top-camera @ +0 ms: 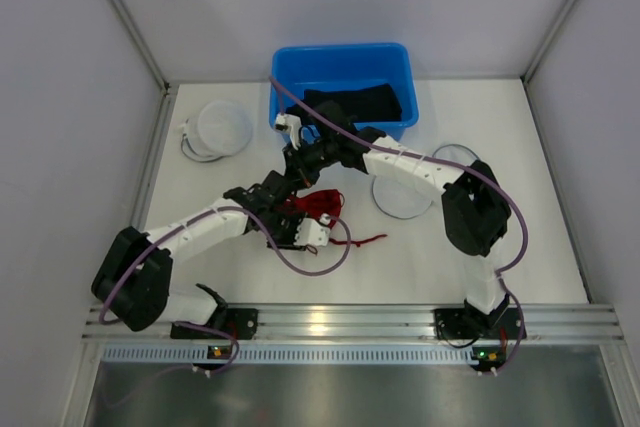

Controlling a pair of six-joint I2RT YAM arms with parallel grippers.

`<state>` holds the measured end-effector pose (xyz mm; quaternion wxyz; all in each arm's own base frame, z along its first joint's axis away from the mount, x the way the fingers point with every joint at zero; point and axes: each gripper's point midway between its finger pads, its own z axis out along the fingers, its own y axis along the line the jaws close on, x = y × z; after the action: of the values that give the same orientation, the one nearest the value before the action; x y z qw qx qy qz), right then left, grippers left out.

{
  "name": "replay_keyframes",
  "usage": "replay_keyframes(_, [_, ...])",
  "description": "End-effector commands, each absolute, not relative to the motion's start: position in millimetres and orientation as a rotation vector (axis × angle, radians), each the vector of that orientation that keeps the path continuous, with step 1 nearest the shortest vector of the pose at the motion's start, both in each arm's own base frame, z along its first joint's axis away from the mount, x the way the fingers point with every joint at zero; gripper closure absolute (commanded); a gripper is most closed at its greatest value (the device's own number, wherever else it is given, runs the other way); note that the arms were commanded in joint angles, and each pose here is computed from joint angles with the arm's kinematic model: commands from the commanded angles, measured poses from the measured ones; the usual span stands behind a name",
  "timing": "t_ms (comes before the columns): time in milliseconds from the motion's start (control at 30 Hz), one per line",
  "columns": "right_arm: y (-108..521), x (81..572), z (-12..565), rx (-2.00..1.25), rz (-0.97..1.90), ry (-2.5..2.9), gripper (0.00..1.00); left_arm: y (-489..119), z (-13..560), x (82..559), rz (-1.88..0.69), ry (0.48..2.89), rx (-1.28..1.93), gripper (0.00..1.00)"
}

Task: Place the bra in the laundry bag and zip it closed
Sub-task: Adjust the bra at the center of the board.

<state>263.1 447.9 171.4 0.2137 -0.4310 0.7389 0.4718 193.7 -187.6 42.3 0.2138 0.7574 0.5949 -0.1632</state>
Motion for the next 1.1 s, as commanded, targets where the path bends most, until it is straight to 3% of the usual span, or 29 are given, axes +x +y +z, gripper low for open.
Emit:
replay_keyframes(0, [449.4,263.8,178.8,-1.212,1.329,2.004,1.00,-204.6,70.4,201.3,-0.489,1.621,2.026,0.58])
replay_keyframes(300, [450.6,266.0,179.2,-1.210,1.328,1.999,1.00,-222.9,62.4,208.6,-0.578,1.655,2.037,0.56])
replay_keyframes(933, [450.8,266.3,170.7,-1.224,1.325,2.010,1.00,-208.9,2.8,169.6,-0.560,1.661,2.293,0.57])
replay_keyframes(1067, [449.2,266.5,171.7,-1.225,1.318,2.006,1.00,-200.0,-2.3,168.8,-0.486,1.695,2.322,0.66])
